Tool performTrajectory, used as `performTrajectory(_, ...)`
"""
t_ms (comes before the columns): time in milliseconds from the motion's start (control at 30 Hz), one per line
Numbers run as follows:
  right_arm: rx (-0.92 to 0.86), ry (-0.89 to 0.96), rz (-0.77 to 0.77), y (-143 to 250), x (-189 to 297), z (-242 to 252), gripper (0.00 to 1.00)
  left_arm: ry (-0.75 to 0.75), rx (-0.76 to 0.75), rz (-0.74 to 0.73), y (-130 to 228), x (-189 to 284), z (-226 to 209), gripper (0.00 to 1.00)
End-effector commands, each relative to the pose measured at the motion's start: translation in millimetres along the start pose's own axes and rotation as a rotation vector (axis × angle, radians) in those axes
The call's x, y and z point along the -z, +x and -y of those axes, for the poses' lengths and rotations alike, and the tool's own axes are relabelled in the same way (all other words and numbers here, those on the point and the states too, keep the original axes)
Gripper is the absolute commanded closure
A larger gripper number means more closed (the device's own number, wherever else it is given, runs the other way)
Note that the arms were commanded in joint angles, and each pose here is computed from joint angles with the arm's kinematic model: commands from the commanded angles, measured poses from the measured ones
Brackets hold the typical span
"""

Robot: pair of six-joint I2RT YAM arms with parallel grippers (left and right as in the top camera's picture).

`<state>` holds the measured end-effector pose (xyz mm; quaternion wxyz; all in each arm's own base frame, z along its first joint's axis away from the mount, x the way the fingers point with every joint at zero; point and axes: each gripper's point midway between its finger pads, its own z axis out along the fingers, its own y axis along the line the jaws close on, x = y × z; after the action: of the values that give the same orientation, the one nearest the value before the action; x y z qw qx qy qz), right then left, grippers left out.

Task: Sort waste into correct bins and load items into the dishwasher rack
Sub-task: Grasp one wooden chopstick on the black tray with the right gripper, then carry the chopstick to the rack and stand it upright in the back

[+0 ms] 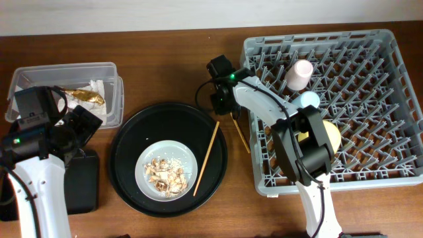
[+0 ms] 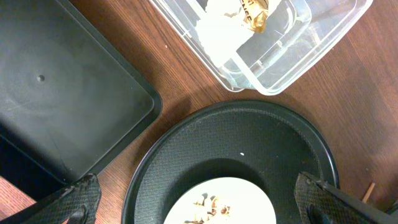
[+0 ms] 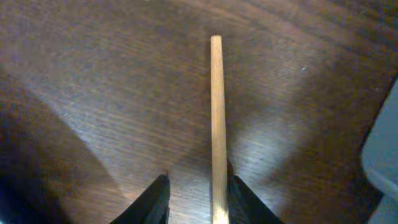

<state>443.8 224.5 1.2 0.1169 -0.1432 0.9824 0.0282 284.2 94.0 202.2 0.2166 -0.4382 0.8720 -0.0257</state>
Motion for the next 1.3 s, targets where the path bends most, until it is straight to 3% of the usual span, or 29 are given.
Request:
performTrajectory(0,-0.004,0.001,-0.075,18.5,-20.1,1.1,0.74,-0.003,-0.007,0.018,-2.1,4.2,-2.7,0.01)
performTrajectory(233,0.024,0.041,-0.063,9.4,-4.8,7.2,0.95,-0.003,-0.007,0.018,-2.1,4.2,-2.7,0.01)
performTrajectory(433,-0.01,0.024,0.087,-57.2,115.1,13.4,0.96,-0.003,-0.007,0.018,-2.1,4.2,-2.7,0.01)
performTrajectory(600,-0.177,0.069,0.141,-66.0,194.2,104.0,0.96,-0.003,-0.007,0.018,-2.1,4.2,-2.7,0.01)
performTrajectory(733,-0.187,0.01,0.059,-41.6,190.8,164.4,0.96,-0.003,-0.007,0.018,-2.1,4.2,-2.7,0.01)
performTrajectory(900,-0.224,0.012,-0.006,-28.2,165.2,180.3,0.96,-0.003,-0.007,0.018,-2.1,4.2,-2.7,0.01)
performTrajectory(933,-0.219,0.01,-0.018,-26.7,158.5,177.8,0.95,-0.003,-0.007,0.018,-2.1,4.2,-2.7,0.01)
performTrajectory(967,-0.217,0.006,-0.037,-23.6,148.4,175.2,0.69,-0.003,-0.007,0.018,-2.1,4.2,-2.7,0.01)
performTrajectory(1000,-0.215,0.005,-0.048,-21.4,145.1,174.0,0.59,-0.003,-0.007,0.018,-2.1,4.2,-2.7,0.01)
performTrajectory(1267,-0.182,-0.135,-0.073,-20.3,143.0,131.5,0.5,-0.003,-0.007,0.018,-2.1,4.2,-2.7,0.01)
